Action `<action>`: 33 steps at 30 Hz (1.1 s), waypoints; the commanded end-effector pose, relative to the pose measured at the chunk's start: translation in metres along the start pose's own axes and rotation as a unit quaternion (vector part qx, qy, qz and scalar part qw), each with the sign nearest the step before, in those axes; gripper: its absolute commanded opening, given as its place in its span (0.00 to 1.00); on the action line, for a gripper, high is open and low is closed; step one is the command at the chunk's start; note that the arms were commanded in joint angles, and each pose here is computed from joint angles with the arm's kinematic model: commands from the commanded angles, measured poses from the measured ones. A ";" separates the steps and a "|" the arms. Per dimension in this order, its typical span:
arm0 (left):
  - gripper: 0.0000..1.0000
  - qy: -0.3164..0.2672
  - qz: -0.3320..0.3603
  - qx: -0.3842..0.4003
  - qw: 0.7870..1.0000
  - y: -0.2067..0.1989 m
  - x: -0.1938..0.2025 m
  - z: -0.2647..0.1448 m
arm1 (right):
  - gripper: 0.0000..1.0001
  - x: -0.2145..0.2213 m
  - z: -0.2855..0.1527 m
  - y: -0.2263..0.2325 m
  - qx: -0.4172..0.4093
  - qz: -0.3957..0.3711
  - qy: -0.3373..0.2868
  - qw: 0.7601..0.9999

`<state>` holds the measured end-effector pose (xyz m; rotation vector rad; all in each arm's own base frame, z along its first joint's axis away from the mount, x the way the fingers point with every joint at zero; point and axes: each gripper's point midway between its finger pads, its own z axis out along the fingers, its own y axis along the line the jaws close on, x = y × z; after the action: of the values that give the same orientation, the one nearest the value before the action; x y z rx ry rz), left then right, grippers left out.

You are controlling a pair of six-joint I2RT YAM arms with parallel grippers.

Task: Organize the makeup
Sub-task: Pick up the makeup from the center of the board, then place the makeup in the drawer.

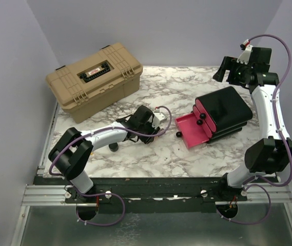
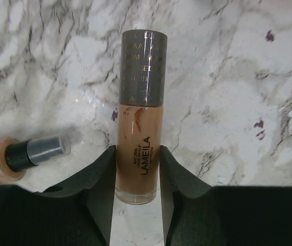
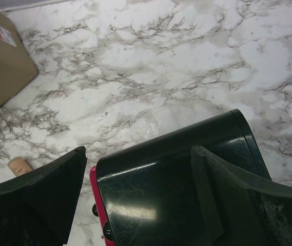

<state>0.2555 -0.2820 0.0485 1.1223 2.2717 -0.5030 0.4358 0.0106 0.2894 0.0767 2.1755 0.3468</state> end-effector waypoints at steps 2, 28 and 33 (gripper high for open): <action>0.16 -0.097 0.015 0.051 0.994 -0.021 -0.082 -0.025 | 0.89 -0.001 0.001 -0.010 0.023 -0.008 -0.010 1.000; 0.21 -0.101 -0.167 0.155 0.968 -0.103 -0.178 0.058 | 0.89 0.001 -0.001 -0.011 0.027 -0.011 -0.014 0.999; 0.31 -0.099 -0.191 0.149 0.965 -0.103 -0.185 0.063 | 0.89 0.003 -0.001 -0.012 0.028 -0.008 -0.012 0.999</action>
<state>0.2766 -0.4689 0.1051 0.7825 2.3314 -1.0370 0.4363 0.0040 0.2753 0.0946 2.1935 0.3040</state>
